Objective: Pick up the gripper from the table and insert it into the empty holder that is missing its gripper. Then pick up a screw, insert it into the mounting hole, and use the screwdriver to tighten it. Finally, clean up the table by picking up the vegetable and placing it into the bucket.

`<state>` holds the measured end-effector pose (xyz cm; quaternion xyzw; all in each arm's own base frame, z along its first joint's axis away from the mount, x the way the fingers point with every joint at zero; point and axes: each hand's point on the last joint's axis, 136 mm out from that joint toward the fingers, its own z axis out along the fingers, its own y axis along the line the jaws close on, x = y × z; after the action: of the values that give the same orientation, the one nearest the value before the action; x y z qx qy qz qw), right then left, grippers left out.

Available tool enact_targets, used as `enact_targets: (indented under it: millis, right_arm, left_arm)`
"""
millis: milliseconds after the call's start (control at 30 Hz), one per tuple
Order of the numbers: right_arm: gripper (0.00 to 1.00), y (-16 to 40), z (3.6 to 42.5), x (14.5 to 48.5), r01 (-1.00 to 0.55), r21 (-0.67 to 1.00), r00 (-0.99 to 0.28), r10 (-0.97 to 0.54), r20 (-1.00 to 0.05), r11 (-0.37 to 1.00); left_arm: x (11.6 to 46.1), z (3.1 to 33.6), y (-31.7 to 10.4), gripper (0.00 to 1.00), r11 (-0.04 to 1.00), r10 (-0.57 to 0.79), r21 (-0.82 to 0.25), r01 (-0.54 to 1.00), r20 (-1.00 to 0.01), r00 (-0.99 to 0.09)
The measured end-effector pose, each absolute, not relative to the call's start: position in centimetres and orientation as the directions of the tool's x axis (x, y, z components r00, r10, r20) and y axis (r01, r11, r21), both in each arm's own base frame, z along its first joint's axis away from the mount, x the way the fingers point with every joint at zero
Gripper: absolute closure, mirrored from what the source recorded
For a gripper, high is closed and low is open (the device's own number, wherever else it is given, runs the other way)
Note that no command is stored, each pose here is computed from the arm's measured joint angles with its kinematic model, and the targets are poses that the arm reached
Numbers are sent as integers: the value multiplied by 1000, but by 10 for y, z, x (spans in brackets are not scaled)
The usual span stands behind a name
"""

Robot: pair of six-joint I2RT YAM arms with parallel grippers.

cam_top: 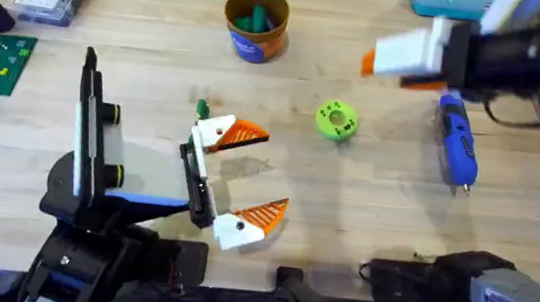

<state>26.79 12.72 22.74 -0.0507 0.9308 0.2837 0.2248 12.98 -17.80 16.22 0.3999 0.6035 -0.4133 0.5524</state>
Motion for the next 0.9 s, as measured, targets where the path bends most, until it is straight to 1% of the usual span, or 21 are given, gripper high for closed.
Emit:
enact_targets:
  millis: [167,200,233,267,400,600,767,900]
  right_arm:
    - [6,93,202,233,-162,284,-931,-51,-360,945]
    - [6,87,197,228,-161,241,-938,-72,-338,957]
    - [6,80,187,215,-181,145,-950,-135,-281,973]
    - [6,79,184,214,-193,122,-952,-156,-265,974]
    - [6,82,171,218,-231,68,-953,-211,-218,971]
    - [6,85,145,227,-243,33,-964,-237,-119,970]
    - [6,98,130,243,-280,24,-954,-275,-117,960]
    - [6,108,125,239,-353,16,-932,-350,-96,935]
  left_arm:
    - [130,162,-178,11,339,26,-57,939,-997,-70]
    - [130,162,-178,11,339,26,-57,939,-997,-70]
    - [130,162,-178,11,339,26,-57,939,-997,-70]
    - [130,162,-178,11,339,26,-57,939,-997,-70]
    - [130,162,-178,11,339,26,-57,939,-997,-70]
    - [130,162,-178,11,339,26,-57,939,-997,-69]
    - [130,162,-178,11,339,26,-57,939,-997,-70]
    - [130,162,-178,11,339,26,-57,939,-997,-70]
